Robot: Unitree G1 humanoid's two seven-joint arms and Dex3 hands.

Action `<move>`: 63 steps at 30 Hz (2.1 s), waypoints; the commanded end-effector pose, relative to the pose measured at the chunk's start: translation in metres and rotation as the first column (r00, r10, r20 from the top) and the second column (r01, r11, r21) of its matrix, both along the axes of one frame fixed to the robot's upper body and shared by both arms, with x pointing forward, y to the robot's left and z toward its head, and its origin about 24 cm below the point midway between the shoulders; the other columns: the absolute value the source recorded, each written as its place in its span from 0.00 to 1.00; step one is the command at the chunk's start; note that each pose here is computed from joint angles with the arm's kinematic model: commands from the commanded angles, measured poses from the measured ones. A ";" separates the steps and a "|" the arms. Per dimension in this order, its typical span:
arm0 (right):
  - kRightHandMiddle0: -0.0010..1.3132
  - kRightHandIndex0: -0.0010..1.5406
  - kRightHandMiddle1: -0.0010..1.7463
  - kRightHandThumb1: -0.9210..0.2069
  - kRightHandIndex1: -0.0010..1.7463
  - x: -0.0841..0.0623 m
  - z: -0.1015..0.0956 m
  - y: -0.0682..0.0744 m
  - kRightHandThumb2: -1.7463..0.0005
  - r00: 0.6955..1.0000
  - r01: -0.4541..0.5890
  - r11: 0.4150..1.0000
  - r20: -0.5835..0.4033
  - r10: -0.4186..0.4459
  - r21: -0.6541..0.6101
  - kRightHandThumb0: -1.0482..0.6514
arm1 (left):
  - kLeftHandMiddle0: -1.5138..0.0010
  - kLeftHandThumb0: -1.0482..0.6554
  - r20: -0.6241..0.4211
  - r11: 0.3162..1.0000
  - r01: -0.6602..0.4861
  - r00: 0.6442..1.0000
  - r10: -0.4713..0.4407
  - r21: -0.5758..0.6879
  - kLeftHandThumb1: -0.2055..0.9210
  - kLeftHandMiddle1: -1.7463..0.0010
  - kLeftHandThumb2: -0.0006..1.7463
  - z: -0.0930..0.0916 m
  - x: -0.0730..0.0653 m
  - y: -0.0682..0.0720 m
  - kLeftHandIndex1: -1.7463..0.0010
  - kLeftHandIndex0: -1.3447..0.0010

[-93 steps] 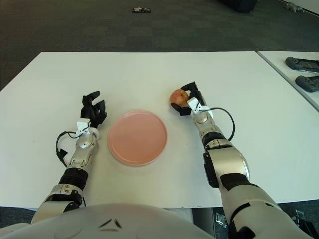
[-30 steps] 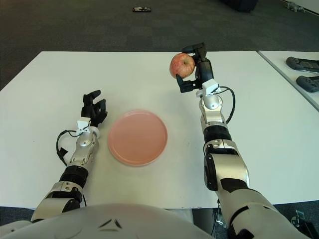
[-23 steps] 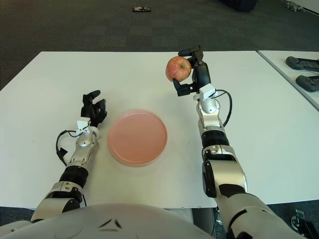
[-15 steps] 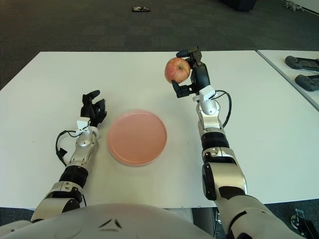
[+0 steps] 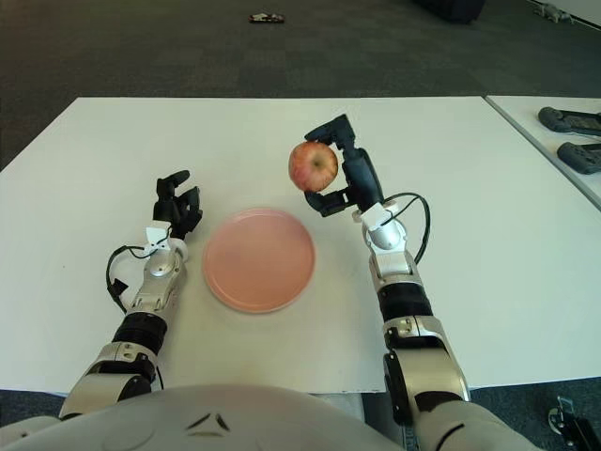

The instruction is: Put the apple into the plate.

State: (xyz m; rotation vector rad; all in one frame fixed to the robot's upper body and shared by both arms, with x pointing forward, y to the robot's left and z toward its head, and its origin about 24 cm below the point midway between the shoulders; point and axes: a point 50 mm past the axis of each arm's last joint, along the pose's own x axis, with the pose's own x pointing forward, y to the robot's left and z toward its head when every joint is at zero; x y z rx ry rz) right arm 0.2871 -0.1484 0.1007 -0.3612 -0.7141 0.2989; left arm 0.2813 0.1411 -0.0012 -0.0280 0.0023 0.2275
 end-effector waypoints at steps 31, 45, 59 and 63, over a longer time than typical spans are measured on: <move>0.72 0.48 1.00 0.68 1.00 -0.022 -0.003 0.014 0.13 0.906 -0.423 0.866 -0.138 0.400 -0.265 0.93 | 0.80 0.19 -0.072 1.000 -0.009 0.997 0.009 -0.002 1.00 0.54 0.29 -0.013 -0.005 -0.001 0.30 0.94; 0.71 0.48 1.00 0.68 1.00 -0.023 -0.003 0.012 0.13 0.906 -0.422 0.864 -0.171 0.388 -0.274 0.93 | 0.80 0.18 -0.066 1.000 -0.008 0.998 0.008 -0.007 1.00 0.54 0.29 -0.013 -0.005 -0.002 0.30 0.93; 0.70 0.48 1.00 0.67 1.00 -0.020 -0.003 0.009 0.14 0.925 -0.375 0.892 -0.165 0.342 -0.254 0.93 | 0.80 0.18 -0.062 1.000 -0.008 0.998 0.007 -0.008 1.00 0.54 0.29 -0.013 -0.004 -0.003 0.30 0.93; 0.71 0.48 1.00 0.67 1.00 -0.018 -0.002 0.009 0.14 0.929 -0.363 0.903 -0.165 0.331 -0.229 0.93 | 0.80 0.18 -0.060 1.000 -0.006 0.998 0.006 -0.008 1.00 0.54 0.29 -0.013 -0.004 -0.002 0.30 0.93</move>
